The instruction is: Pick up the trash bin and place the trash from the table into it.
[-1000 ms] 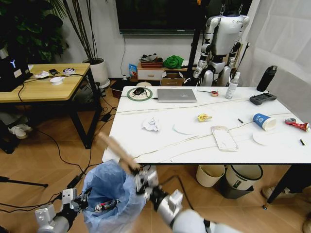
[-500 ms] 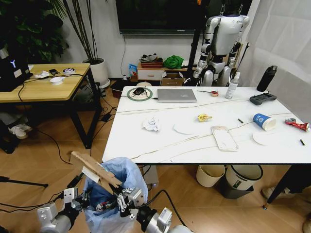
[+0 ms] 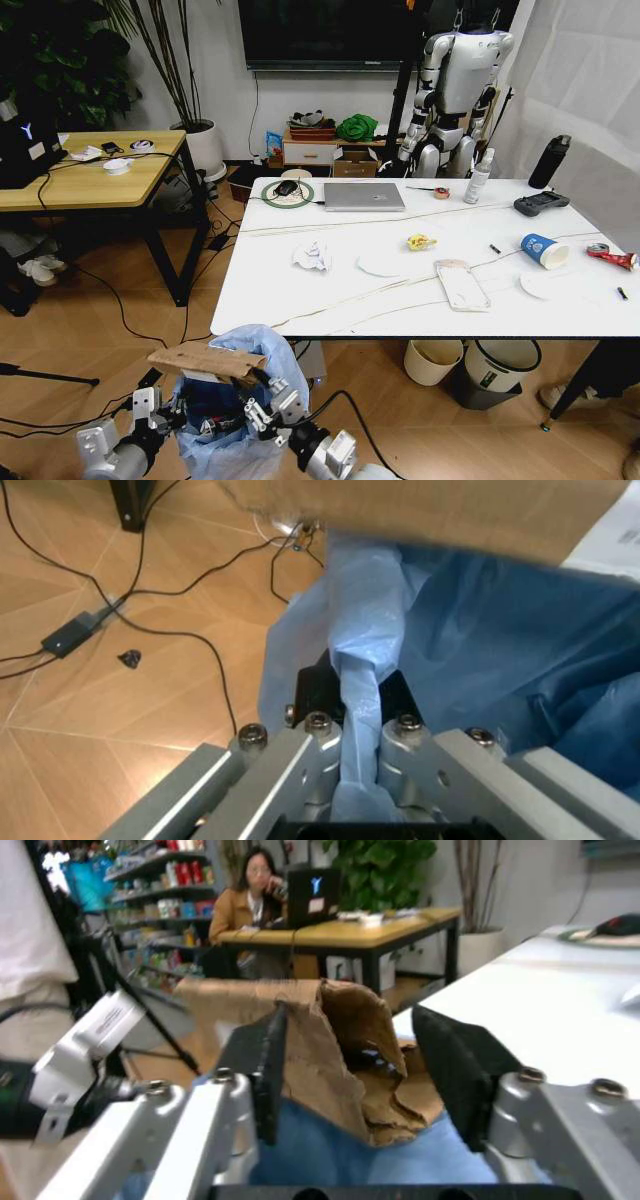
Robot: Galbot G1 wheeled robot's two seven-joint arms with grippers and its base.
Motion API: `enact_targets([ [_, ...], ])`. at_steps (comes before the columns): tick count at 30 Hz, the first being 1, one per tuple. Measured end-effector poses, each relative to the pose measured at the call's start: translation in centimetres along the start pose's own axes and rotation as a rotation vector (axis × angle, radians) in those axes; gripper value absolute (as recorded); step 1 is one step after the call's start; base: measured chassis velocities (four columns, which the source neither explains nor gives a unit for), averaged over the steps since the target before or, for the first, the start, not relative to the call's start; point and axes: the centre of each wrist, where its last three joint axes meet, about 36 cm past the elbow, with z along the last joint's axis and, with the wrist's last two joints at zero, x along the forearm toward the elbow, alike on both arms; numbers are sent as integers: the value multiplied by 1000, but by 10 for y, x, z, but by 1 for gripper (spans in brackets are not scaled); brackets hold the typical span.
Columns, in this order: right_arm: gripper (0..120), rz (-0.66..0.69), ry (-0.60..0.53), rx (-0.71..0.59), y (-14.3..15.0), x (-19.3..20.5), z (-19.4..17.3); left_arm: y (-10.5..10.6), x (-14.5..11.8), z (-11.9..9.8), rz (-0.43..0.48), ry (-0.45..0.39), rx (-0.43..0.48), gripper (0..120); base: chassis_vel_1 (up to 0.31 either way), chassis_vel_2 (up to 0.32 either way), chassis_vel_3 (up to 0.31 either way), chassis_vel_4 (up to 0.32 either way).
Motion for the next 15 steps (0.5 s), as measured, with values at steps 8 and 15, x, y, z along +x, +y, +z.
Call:
enact_targets([
  [8,76,31,-7,32,-6,13,-1,3,-2,0,-7,3,-5,0,0,0,0,0],
  [15,100,71,-32,50,-16,8,-5,4,-1,1,-8,11,-12,0,0,0,0,0],
])
